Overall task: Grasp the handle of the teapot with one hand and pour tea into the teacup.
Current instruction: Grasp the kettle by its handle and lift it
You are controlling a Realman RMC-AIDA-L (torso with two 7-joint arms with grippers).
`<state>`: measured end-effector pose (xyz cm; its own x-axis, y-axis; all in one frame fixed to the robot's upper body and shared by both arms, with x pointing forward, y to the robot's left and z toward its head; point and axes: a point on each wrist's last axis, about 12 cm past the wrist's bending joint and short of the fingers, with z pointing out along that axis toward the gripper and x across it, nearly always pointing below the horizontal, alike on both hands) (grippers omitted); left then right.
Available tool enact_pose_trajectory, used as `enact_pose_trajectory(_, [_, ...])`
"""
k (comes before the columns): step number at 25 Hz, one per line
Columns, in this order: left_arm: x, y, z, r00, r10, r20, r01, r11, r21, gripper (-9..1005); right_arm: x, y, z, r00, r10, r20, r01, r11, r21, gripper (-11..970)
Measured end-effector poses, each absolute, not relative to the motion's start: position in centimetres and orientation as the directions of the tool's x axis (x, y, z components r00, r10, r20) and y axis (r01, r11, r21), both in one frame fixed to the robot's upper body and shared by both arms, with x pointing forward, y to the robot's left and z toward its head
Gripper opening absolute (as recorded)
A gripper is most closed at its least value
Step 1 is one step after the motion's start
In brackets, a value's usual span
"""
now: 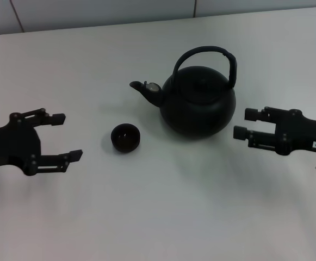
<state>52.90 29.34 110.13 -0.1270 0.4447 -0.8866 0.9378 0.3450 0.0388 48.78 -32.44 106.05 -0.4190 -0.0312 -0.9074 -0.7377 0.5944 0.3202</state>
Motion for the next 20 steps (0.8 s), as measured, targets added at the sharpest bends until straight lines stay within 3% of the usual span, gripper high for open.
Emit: enact_pose_trajectory(20, [53.0,30.0,110.9,-0.080,0.433,-0.898,0.938,0.338,0.080,870,50.3,-33.5,106.0,-0.355,0.046,-0.934,-0.646,0.710,0.280,690])
